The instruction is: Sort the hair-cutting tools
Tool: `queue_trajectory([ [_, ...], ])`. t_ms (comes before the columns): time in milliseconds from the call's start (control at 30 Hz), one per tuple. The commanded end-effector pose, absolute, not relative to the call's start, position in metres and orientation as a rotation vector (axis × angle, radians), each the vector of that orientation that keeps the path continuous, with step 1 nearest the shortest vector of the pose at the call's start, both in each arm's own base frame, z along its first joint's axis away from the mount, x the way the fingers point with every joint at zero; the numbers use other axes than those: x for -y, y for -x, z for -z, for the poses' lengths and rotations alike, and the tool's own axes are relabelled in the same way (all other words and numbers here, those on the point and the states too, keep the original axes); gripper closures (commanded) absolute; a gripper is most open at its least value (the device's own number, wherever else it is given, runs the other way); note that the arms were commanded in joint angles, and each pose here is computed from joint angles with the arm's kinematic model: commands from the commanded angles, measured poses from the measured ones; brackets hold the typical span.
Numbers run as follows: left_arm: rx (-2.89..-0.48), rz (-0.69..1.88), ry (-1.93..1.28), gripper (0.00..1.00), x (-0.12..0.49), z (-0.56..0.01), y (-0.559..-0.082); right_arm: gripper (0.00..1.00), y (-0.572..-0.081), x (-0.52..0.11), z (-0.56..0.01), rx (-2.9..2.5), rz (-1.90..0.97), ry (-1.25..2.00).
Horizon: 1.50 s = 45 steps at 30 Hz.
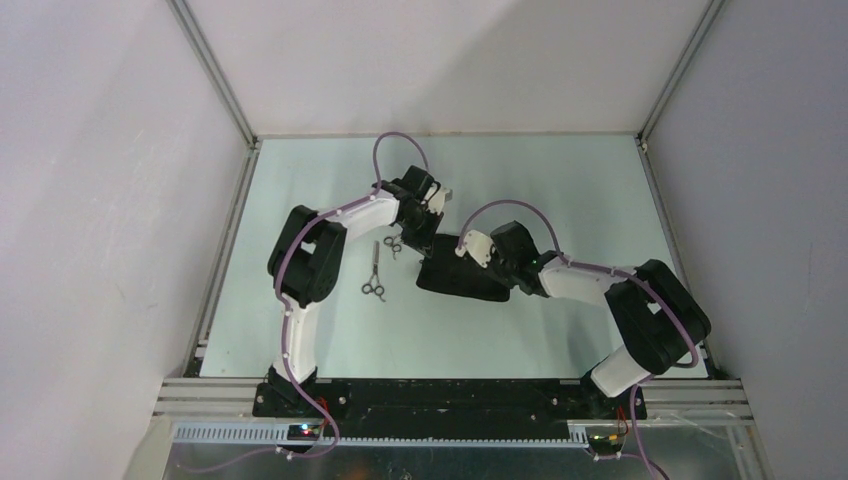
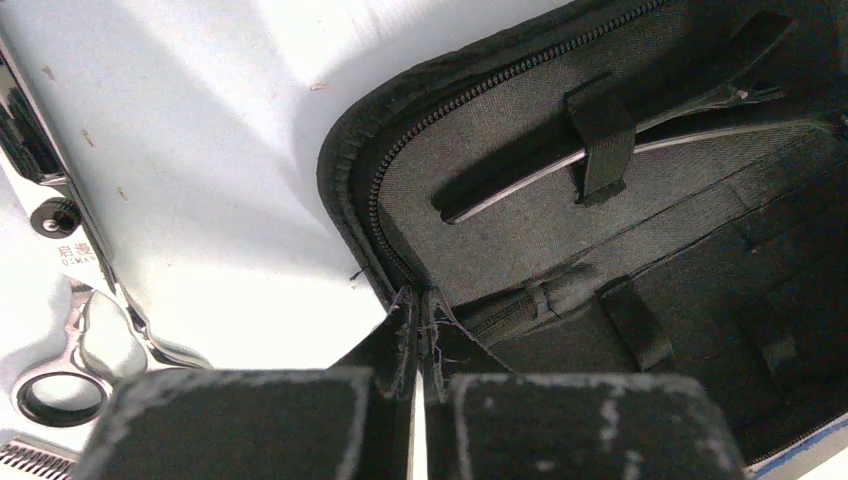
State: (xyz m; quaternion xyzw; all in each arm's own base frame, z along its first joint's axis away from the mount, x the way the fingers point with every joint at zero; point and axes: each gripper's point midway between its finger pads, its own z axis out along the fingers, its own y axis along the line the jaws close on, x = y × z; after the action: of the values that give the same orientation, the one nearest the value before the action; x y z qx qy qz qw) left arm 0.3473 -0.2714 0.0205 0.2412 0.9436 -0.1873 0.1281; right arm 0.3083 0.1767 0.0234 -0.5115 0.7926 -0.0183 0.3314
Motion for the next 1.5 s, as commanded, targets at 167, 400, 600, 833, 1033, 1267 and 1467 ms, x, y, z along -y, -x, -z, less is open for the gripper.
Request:
queue_trajectory([
  [167,-2.719,0.477,-0.809,1.00,0.267,-0.021,-0.338,1.00,-0.331,-0.199,-0.022,-1.886,-0.005,1.498],
  [400,-2.691,0.494,-0.851,1.00,0.272,-0.024,-0.334,1.00,-0.338,-0.210,-0.027,-1.771,-0.020,1.594],
  [600,-2.682,0.501,-0.855,1.00,0.274,-0.025,-0.333,0.99,-0.335,-0.220,-0.017,-1.753,-0.058,1.665],
  [833,-2.676,0.497,-0.857,1.00,0.274,-0.026,-0.333,0.97,-0.329,-0.223,-0.008,-1.763,-0.094,1.691],
  [1033,-2.670,0.488,-0.859,1.00,0.274,-0.028,-0.332,0.86,-0.312,-0.225,-0.011,-1.797,-0.155,1.699],
  [1267,-2.668,0.487,-0.856,1.00,0.277,-0.028,-0.332,0.63,-0.309,-0.219,-0.033,-1.846,-0.164,1.604],
  [1467,-2.667,0.491,-0.850,1.00,0.278,-0.029,-0.331,0.56,-0.322,-0.201,-0.097,-1.853,-0.178,1.284],
])
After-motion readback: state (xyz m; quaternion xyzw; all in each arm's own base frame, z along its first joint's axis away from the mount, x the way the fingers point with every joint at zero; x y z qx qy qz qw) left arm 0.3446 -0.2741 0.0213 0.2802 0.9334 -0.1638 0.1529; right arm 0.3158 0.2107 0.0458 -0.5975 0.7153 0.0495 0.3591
